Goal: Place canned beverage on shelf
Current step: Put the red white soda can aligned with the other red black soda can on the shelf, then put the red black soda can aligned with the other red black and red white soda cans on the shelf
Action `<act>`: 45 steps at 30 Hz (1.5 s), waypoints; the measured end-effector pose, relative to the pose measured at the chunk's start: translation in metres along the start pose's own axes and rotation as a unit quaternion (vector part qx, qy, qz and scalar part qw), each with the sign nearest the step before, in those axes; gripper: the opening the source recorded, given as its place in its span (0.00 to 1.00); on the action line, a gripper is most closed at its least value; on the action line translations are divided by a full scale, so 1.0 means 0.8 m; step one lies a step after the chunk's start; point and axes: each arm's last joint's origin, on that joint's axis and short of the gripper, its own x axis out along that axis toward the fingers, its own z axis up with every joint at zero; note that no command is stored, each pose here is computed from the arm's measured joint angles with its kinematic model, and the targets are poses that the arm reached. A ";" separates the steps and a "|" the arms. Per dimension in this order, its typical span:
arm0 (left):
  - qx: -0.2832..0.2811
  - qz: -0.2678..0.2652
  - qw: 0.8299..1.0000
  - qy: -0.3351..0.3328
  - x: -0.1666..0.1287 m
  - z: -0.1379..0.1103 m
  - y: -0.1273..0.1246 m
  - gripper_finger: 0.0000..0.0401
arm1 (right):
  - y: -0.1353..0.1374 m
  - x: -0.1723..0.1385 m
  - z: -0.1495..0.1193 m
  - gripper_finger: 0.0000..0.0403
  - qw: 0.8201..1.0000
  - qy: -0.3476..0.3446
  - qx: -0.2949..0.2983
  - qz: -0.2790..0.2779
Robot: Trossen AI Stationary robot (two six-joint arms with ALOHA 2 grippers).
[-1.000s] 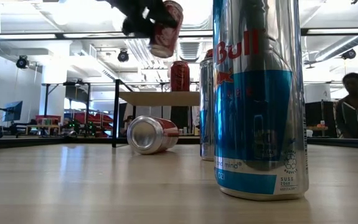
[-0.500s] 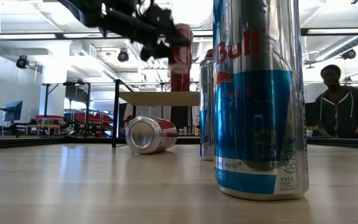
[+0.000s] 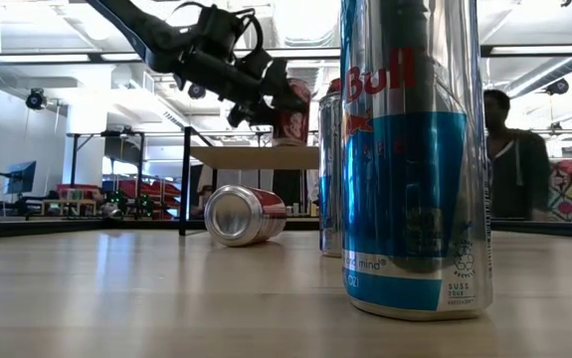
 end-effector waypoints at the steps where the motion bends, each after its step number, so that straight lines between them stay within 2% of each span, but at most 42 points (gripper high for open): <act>1: -0.001 0.003 1.000 0.001 0.000 0.000 0.003 0.77 | -0.004 -0.004 0.002 0.92 1.000 -0.002 0.002 0.003; 9: -0.007 0.024 1.000 0.003 0.003 -0.003 0.024 0.77 | -0.022 -0.019 0.009 0.92 1.000 -0.012 -0.001 0.014; 14: -0.019 -0.019 1.000 0.004 0.011 -0.008 0.020 0.78 | -0.025 -0.021 0.011 0.92 1.000 -0.019 -0.009 0.012; 19: -0.033 -0.023 0.999 0.009 0.014 -0.012 0.019 0.83 | -0.025 -0.021 0.011 0.92 1.000 -0.020 -0.013 0.011; 25: -0.036 0.001 0.999 0.021 0.012 -0.014 0.025 0.88 | -0.025 -0.021 0.011 0.92 1.000 -0.020 -0.014 0.011; 35: -0.039 0.018 0.998 0.051 0.010 -0.021 0.030 0.88 | -0.025 -0.021 0.011 0.92 1.000 -0.021 -0.012 0.010; 40: -0.039 0.020 0.997 0.069 -0.001 -0.016 0.029 0.88 | -0.025 -0.021 0.011 0.92 1.000 -0.021 -0.008 0.010; 45: -0.040 0.038 0.990 0.127 -0.034 -0.006 0.026 0.88 | -0.024 -0.020 0.010 0.92 1.000 -0.020 0.001 0.010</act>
